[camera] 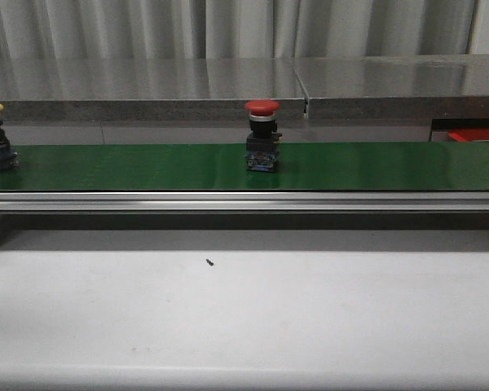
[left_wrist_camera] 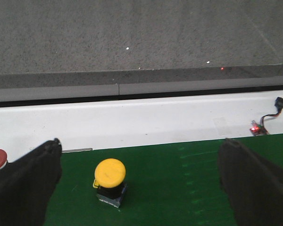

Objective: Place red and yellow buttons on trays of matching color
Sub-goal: 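Move the right gripper over the belt end toward the red-capped button, then grasp the red-capped button at the belt end with the right gripper, then carry the red-capped button into the red tray and release it, then grasp the yellow-capped button at the belt end with the right gripper, then place the yellow-capped button into the yellow tray and withdraw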

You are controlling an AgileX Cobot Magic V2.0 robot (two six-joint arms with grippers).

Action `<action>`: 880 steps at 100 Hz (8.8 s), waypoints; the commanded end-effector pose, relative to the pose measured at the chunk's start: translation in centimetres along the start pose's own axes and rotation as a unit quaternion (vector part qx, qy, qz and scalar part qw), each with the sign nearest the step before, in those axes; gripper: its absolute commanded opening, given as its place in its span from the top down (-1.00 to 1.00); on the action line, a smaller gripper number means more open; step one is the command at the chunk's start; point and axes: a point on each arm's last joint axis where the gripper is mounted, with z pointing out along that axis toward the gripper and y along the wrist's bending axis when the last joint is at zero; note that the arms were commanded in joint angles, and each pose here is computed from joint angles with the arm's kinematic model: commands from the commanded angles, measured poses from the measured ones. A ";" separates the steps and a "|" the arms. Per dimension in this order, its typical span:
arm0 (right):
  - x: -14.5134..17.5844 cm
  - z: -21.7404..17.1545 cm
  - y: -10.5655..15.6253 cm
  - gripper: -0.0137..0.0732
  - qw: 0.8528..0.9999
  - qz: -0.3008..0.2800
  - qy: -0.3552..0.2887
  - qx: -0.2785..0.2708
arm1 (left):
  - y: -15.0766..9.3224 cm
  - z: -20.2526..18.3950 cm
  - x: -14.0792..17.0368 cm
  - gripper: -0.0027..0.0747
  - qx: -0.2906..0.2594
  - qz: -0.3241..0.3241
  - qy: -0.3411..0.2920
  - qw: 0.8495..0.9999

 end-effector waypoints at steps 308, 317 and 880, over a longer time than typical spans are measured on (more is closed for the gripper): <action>-11.3 27.8 0.6 0.32 0.981 -0.034 0.158 -0.104 | -2.6 -10.9 11.8 0.98 -0.011 0.007 -0.125 0.992; -12.7 27.3 -0.8 0.36 0.985 -0.014 0.144 -0.089 | -2.6 -10.9 11.8 0.98 -0.011 0.007 -0.125 0.992; -8.3 19.3 -7.7 0.51 0.969 0.064 0.239 -0.030 | -2.7 -10.9 11.8 0.98 -0.008 -0.003 -0.125 0.992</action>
